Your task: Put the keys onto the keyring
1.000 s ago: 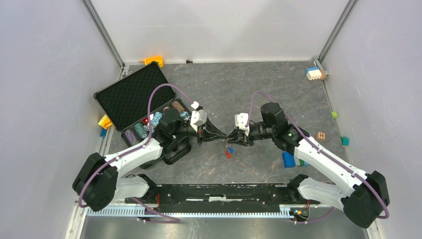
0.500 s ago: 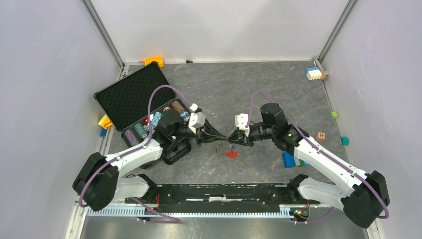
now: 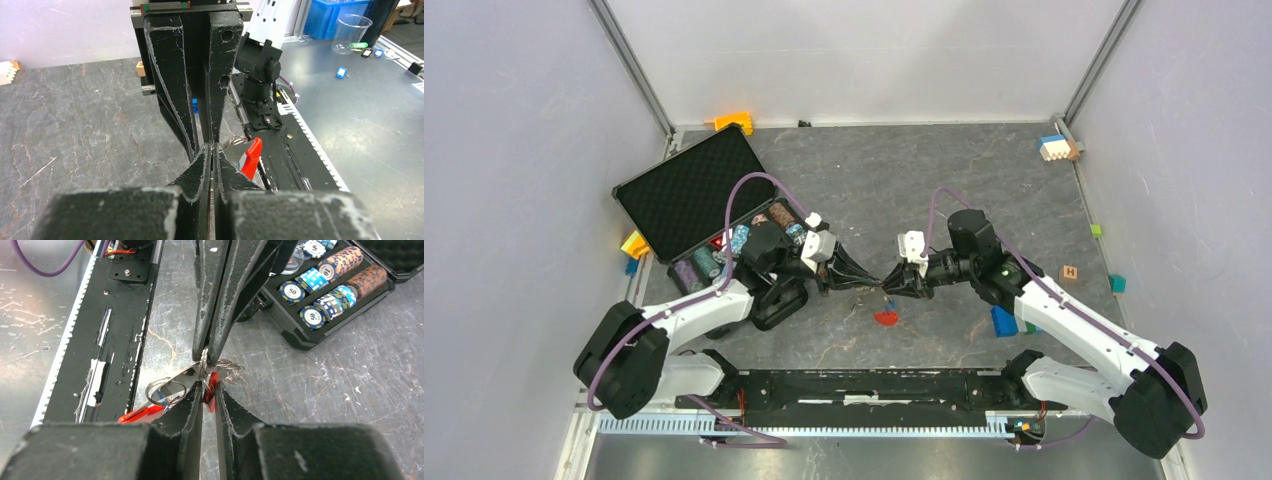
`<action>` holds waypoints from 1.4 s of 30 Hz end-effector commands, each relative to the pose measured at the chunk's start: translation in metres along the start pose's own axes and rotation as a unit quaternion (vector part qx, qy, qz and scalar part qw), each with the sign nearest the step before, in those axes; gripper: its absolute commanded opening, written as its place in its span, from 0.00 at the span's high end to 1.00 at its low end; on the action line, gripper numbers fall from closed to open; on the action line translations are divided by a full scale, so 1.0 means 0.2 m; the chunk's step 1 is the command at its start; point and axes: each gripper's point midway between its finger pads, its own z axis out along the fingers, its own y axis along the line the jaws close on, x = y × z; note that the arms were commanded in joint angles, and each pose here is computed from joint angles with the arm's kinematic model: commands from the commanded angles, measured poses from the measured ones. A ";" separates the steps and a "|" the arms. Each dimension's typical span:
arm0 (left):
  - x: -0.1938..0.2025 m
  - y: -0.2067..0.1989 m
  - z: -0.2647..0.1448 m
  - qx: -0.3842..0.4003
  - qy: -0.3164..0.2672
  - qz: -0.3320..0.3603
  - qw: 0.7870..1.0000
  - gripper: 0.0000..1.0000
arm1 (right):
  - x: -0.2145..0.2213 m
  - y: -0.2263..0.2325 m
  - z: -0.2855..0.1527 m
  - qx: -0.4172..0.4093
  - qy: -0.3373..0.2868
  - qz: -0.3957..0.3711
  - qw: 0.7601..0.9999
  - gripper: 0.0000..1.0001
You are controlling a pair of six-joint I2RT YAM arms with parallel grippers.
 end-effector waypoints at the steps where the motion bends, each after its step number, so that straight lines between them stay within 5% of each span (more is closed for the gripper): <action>1: -0.05 0.01 0.01 0.008 -0.014 0.038 0.999 0.98 | -0.05 0.05 -0.01 -0.019 -0.019 -0.022 0.999 0.80; 18: -0.07 -0.05 -0.02 0.042 -0.008 0.061 0.997 0.98 | -0.03 0.07 -0.01 -0.024 -0.021 -0.026 0.999 0.76; 42: -0.07 -0.06 -0.01 0.055 -0.016 0.058 0.997 0.98 | -0.02 0.10 0.04 -0.043 -0.027 -0.019 0.999 0.90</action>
